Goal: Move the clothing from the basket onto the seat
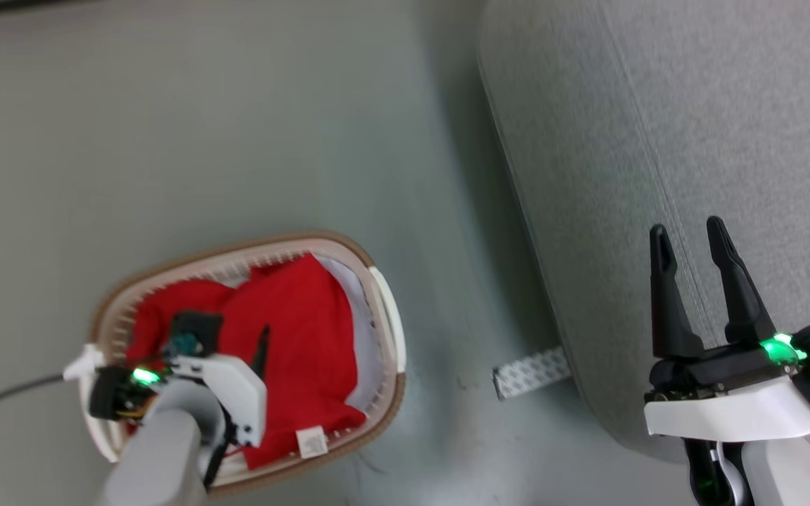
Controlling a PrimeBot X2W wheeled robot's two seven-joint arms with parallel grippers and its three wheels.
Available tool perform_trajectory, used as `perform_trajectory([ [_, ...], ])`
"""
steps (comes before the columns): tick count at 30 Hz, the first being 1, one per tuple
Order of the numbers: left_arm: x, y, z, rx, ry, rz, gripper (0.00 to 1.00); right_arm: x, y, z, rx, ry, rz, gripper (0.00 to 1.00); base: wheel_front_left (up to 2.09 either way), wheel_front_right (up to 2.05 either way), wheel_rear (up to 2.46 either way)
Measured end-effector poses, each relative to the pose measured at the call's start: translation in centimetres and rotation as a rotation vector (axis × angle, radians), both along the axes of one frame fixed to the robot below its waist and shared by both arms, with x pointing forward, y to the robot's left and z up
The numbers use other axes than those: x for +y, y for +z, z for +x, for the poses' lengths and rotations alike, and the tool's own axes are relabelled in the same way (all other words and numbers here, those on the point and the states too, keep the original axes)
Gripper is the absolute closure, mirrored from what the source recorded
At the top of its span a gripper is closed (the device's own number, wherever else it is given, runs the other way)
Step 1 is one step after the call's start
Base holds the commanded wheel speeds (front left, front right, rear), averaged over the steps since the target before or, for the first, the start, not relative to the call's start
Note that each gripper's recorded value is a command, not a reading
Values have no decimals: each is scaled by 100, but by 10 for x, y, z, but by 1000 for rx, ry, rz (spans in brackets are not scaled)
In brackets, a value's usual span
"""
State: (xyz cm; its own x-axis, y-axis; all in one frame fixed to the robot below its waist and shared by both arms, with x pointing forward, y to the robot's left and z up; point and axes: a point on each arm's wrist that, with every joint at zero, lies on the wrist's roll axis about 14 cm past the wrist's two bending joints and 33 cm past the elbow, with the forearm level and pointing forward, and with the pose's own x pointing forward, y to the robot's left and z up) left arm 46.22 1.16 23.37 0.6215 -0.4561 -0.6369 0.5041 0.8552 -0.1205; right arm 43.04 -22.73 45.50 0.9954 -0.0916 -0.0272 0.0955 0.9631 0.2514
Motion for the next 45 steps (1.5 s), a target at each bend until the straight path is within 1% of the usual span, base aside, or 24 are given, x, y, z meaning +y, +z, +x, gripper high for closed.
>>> perform_trajectory([
  [4,6,-41,5,80,-23,109,0,-1,-20,4,52,2,-6,0,0,0,0],
  [10,17,-90,8,179,-20,217,0,-3,-44,12,107,2,-13,0,0,0,0],
  [14,18,-113,6,218,-29,233,0,-3,-59,14,142,6,-18,0,0,0,0],
  [17,8,-122,-4,247,-59,210,0,-3,-67,14,164,7,-17,0,0,0,0],
  [18,4,-122,-7,252,-64,201,73,-2,-68,13,167,8,-16,0,0,0,0],
  [19,2,-121,-12,262,-76,197,100,-1,-68,13,166,10,-13,0,0,0,0],
  [23,-9,-104,-10,218,-84,147,100,1,-60,13,148,16,-6,0,0,0,0],
  [29,-31,-56,-10,132,-44,9,100,5,-42,4,115,19,-6,0,0,0,0],
  [36,-24,14,-11,28,23,-98,100,14,-12,-20,55,31,-2,0,0,0,0],
  [45,-11,122,-6,-203,91,-212,100,31,26,-57,-40,61,21,0,0,0,0],
])
